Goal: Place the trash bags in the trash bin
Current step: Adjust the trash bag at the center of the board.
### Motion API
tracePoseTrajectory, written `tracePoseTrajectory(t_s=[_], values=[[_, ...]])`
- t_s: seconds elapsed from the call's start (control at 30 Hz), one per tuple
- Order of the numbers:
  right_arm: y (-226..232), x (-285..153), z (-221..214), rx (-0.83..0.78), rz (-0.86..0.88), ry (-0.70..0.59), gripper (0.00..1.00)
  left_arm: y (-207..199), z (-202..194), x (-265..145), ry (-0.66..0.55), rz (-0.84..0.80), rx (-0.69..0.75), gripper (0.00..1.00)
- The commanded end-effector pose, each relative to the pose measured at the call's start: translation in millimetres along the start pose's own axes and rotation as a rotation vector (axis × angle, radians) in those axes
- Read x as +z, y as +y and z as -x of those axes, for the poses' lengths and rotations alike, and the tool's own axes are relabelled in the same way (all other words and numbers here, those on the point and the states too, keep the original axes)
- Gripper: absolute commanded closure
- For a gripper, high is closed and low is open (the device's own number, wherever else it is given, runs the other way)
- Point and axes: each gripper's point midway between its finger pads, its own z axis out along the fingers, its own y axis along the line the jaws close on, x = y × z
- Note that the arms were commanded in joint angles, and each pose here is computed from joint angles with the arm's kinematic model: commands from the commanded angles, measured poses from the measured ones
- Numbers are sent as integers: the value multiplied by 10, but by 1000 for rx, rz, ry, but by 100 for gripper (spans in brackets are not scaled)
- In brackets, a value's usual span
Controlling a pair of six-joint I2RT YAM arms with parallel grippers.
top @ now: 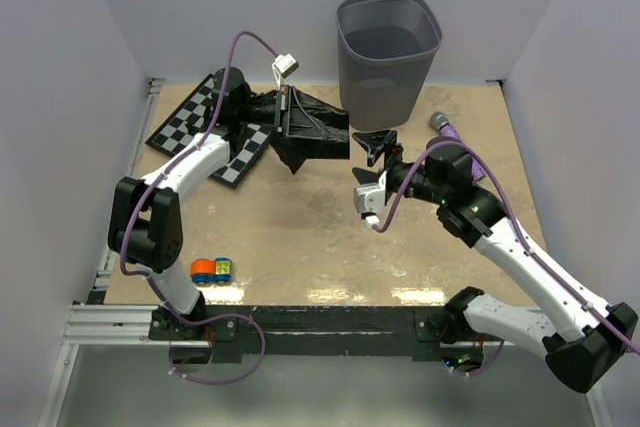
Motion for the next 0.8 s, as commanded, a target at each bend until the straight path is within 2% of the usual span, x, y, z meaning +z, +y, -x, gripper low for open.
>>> tracePoseTrajectory(t_s=[0.0,0.27,0.5,0.57,0.63,0.7,0.77], values=[[-363,71,14,-229,-115,19,17,-192,55,-13,4,-11,-75,100],[-223,326,-26,-318,-44,4,20,-295,70,-45,-3,-15,-93,100],[-178,392,-63,-351,-22,16,30,-298,70,-57,-3,-16,-90,100],[-218,394,-35,-361,-49,14,40,-294,67,-58,-3,-16,-91,100],[-291,393,10,-382,-100,22,56,-288,59,-59,-2,-14,-96,100],[-361,388,31,-391,-133,35,77,-277,52,-59,-2,-13,-94,100],[-407,406,36,-367,-134,38,94,-227,82,-73,-27,5,-102,100]])
